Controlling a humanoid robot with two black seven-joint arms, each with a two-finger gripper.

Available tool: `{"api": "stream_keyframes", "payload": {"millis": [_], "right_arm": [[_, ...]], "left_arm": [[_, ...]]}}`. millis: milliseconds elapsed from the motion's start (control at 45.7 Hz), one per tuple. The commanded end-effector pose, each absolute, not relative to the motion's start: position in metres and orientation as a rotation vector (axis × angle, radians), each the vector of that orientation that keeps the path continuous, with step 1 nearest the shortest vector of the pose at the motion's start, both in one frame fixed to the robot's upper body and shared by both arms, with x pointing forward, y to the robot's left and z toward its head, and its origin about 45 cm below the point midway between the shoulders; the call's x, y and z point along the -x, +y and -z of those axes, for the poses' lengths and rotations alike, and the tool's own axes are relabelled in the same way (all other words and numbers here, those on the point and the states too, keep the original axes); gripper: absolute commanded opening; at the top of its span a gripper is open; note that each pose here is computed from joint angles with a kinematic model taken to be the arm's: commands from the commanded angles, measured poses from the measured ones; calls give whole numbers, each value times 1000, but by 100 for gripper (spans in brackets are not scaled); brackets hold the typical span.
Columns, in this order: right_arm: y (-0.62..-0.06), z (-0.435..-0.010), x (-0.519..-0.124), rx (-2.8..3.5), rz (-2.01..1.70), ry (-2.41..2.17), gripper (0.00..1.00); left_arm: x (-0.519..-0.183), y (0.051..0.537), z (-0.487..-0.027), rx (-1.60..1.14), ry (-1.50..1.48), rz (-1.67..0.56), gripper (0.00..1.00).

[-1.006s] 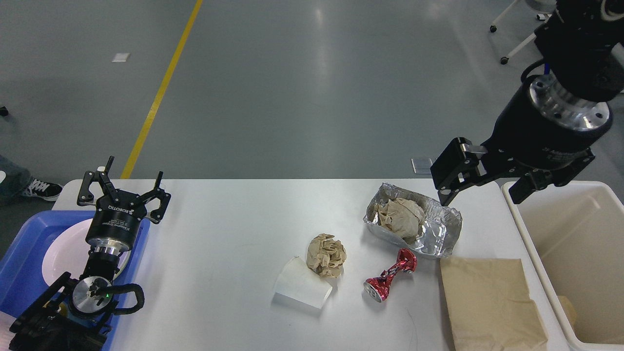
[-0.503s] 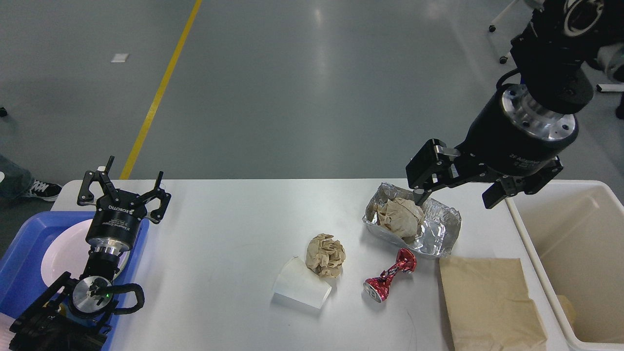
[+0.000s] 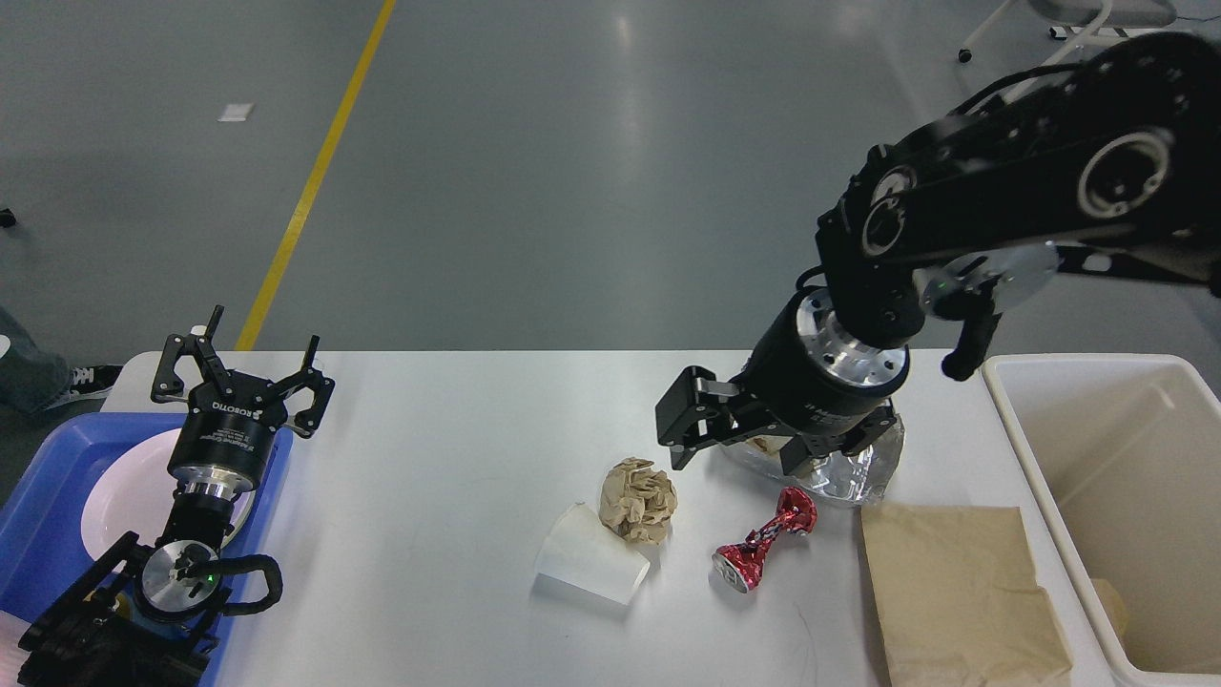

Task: Tidy desktop
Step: 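Lower the right gripper and grasp the white napkin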

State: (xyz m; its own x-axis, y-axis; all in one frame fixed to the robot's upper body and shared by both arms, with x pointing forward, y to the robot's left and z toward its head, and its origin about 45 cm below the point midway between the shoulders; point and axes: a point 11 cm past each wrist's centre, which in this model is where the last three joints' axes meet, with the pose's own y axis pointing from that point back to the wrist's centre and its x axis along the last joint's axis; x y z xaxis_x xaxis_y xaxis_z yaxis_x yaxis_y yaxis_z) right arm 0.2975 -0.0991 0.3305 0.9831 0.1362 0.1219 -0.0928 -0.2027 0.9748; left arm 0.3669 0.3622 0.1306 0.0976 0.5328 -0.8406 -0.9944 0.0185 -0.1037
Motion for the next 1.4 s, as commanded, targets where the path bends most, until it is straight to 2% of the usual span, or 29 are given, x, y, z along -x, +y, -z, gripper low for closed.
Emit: {"api": "stream_keyframes", "payload": {"millis": [0, 131, 328, 634, 765, 962, 1247, 1378], "right_arm": [[-69, -299, -296, -1723, -381, 172, 94], [-56, -242, -292, -1681, -559, 253, 94], [-57, -194, -286, -1615, -890, 412, 95], [-9, -143, -276, -1822, -825, 317, 95], [-8, -114, -283, -1837, -788, 237, 94], [-19, -100, -296, -1776, -859, 219, 94], [-37, -74, -282, -1719, -892, 300, 94], [-42, -71, -294, -1704, -895, 256, 94]], "left_arm": [[-367, 362, -130, 843, 711, -1356, 96], [-367, 362, -130, 843, 711, -1356, 96], [-367, 362, -130, 843, 711, -1356, 96], [-367, 362, -130, 843, 711, -1356, 96], [-367, 362, -130, 843, 711, -1356, 96], [-367, 361, -130, 844, 712, -1354, 96], [-367, 362, -130, 843, 711, -1356, 96], [-367, 363, -131, 845, 710, -1358, 96]]}}
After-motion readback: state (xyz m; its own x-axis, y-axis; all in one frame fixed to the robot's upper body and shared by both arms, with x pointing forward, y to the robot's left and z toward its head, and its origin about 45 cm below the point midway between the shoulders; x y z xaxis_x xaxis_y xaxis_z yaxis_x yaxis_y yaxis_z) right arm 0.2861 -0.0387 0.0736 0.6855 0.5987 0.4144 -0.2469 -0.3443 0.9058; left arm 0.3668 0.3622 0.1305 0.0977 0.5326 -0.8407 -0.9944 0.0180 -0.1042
